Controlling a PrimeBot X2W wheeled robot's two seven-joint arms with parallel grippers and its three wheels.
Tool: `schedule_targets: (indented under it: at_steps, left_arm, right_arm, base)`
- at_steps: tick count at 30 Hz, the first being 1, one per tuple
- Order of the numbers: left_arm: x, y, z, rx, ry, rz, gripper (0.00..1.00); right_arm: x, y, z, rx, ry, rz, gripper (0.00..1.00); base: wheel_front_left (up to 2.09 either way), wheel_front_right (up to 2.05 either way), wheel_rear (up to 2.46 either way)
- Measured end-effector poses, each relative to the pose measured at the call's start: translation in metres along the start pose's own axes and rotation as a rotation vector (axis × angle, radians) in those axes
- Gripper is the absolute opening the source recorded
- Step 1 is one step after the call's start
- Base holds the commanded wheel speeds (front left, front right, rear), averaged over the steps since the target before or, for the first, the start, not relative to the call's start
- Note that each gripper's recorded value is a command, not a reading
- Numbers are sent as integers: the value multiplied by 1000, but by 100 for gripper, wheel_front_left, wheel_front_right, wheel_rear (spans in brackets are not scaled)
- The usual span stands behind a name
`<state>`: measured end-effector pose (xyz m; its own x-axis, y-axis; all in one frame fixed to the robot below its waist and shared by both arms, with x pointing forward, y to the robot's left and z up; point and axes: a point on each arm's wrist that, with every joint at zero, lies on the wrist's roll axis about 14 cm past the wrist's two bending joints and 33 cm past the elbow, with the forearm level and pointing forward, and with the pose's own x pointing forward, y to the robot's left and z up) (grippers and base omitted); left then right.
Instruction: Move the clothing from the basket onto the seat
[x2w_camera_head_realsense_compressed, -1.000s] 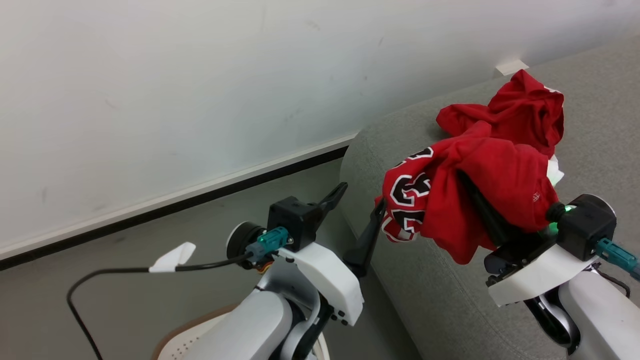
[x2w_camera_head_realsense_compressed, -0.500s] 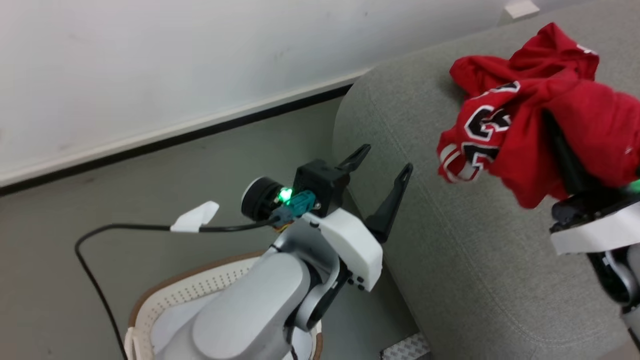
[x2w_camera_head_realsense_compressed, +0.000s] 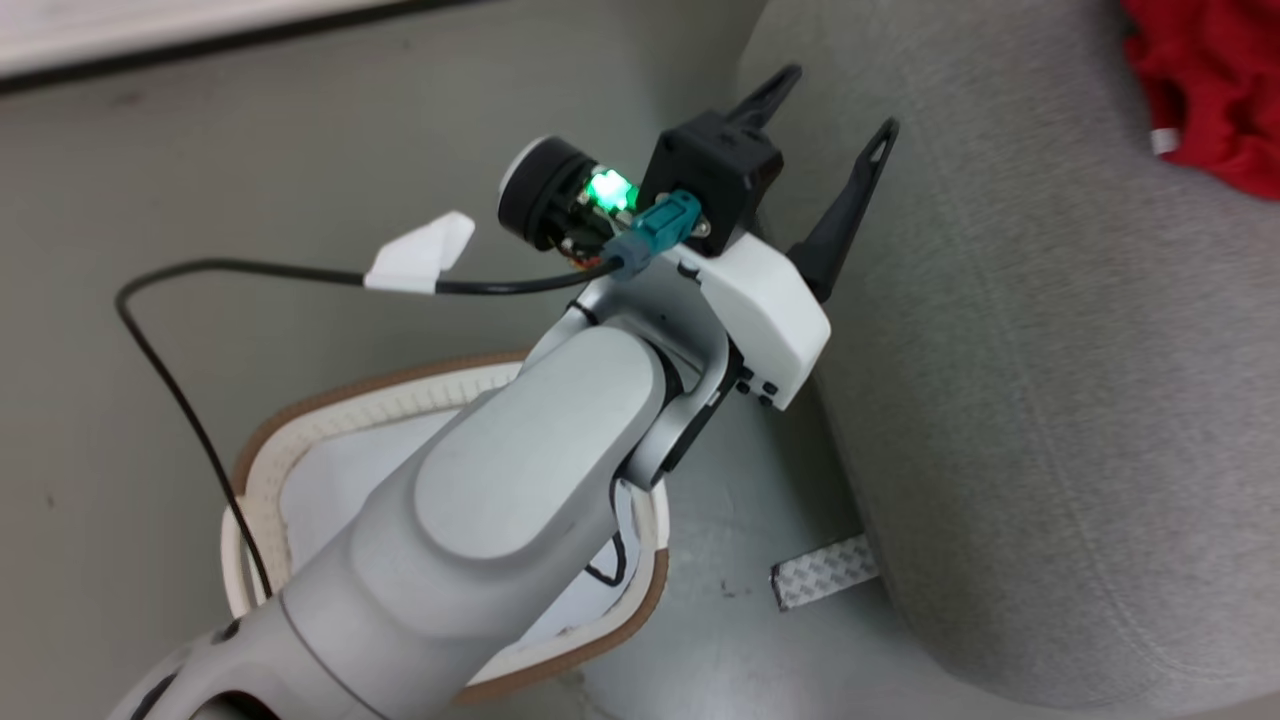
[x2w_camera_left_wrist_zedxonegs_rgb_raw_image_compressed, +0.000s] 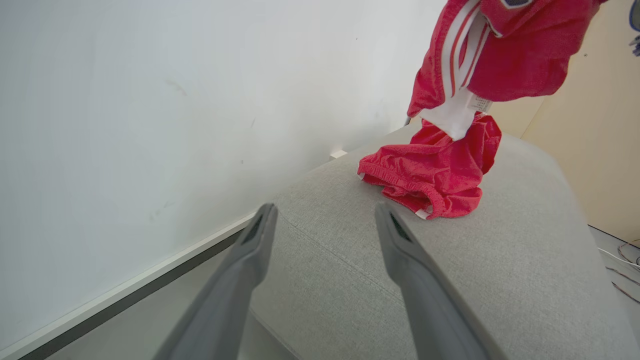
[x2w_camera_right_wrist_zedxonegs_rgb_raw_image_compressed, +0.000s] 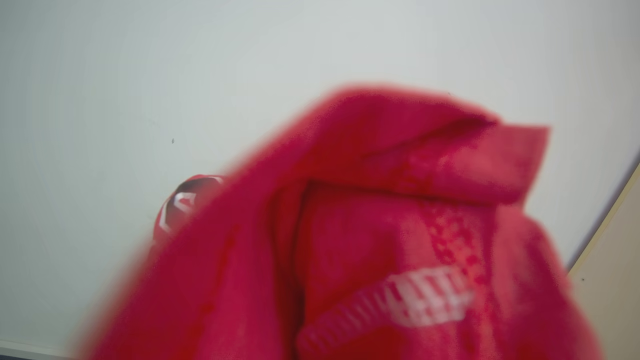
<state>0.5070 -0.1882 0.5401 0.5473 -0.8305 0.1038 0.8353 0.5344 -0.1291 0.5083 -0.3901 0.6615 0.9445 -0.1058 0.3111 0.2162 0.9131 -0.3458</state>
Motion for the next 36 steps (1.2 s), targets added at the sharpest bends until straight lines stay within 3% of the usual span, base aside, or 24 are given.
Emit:
schedule_targets:
  at_steps: [7,16,19,20,21,28,36]
  left_arm:
    - [-2,32,-39,-32,40,47,100]
    - [-10,38,-59,-39,76,54,100]
    - [-10,42,-62,-37,79,59,100]
    - [-11,42,-63,-36,82,61,100]
    - [-11,43,-63,-35,85,61,100]
    - [-13,44,-55,-28,78,78,100]
    - [-21,50,-39,-2,61,108,100]
  right_arm:
    - [33,-31,-49,-55,109,-95,0]
    - [-7,-24,-165,-10,434,-177,0]
    - [-23,-20,-190,23,499,-211,49]
    - [-30,-18,-198,43,523,-224,85]
    - [-37,-15,-206,63,547,-237,100]
    - [-61,2,-221,168,598,-280,100]
    - [-87,38,-213,215,598,-192,100]
  base:
    - [0,0,0]
    - [0,0,0]
    - [0,0,0]
    - [0,0,0]
    - [0,0,0]
    - [0,0,0]
    - [0,0,0]
